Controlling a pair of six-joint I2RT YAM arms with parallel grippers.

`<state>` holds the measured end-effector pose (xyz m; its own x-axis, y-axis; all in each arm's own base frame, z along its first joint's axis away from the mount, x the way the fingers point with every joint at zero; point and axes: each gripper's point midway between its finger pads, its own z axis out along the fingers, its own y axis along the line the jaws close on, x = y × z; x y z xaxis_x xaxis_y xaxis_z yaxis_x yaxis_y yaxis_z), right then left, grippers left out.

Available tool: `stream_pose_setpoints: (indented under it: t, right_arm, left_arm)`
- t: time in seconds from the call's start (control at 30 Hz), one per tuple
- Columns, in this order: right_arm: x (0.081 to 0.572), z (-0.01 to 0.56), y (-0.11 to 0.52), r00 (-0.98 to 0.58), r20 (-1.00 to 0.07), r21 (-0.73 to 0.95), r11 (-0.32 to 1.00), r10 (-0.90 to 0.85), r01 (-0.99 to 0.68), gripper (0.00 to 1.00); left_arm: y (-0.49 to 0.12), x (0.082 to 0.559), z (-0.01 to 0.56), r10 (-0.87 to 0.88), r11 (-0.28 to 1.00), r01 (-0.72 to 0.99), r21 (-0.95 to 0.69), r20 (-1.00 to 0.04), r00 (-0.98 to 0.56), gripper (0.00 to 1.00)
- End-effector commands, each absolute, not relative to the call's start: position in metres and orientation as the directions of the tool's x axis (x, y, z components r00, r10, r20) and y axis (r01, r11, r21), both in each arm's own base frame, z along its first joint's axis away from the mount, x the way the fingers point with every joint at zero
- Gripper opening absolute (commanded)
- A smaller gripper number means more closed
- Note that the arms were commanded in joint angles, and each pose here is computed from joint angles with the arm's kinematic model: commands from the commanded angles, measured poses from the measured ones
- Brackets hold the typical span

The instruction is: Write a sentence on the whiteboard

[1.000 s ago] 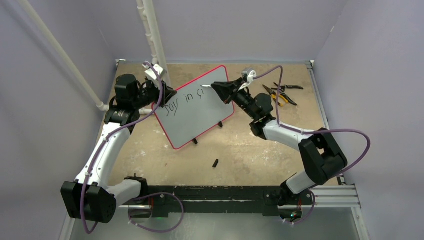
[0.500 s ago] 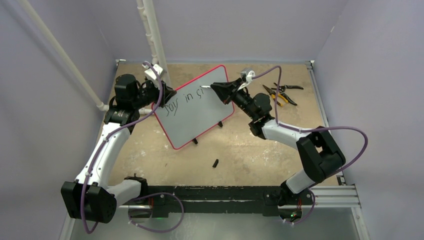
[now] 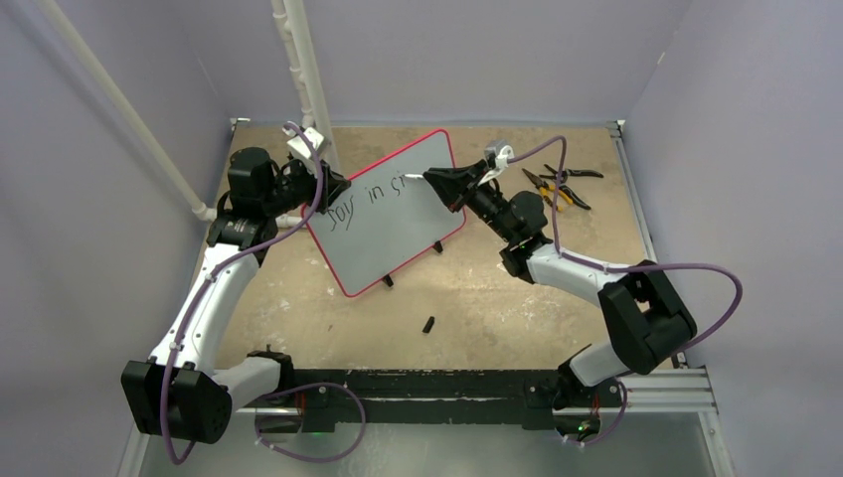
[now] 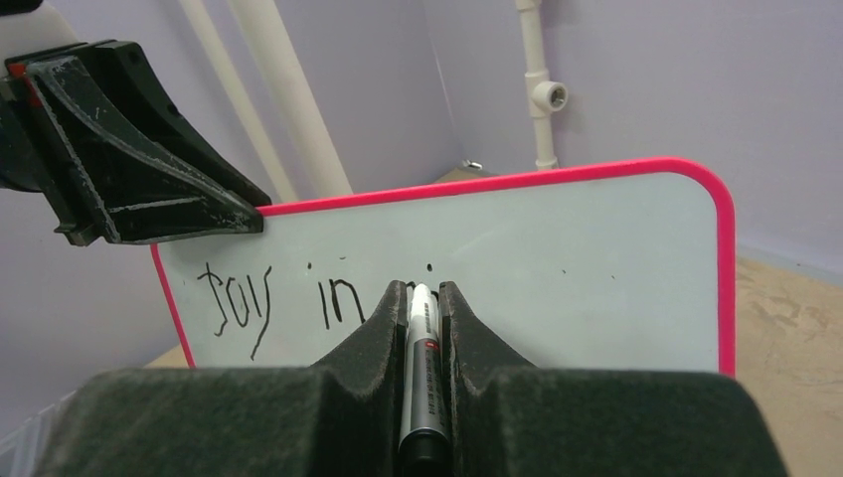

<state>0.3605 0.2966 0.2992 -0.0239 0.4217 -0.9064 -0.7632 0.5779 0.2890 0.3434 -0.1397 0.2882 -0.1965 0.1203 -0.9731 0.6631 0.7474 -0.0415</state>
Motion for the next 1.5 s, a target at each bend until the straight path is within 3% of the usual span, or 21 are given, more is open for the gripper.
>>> stream_pose_setpoints:
  t: [0.0,1.0,1.47]
  right_arm:
    - [0.364,0.31,0.293,0.023,-0.902,0.265,0.596,0.43,-0.758,0.0]
    - [0.384,0.312,0.291,0.04,-0.902,0.273,0.64,0.429,-0.718,0.0]
    - [0.379,0.276,0.287,-0.03,-0.919,0.3,0.648,0.393,-0.7,0.0]
  left_arm:
    - [-0.136,0.345,0.291,0.112,0.754,0.656,-0.035,-0.977,-0.18,0.18]
    - [-0.136,0.344,0.292,0.111,0.753,0.657,-0.033,-0.978,-0.177,0.18]
    - [-0.137,0.344,0.293,0.111,0.751,0.66,-0.033,-0.978,-0.175,0.18]
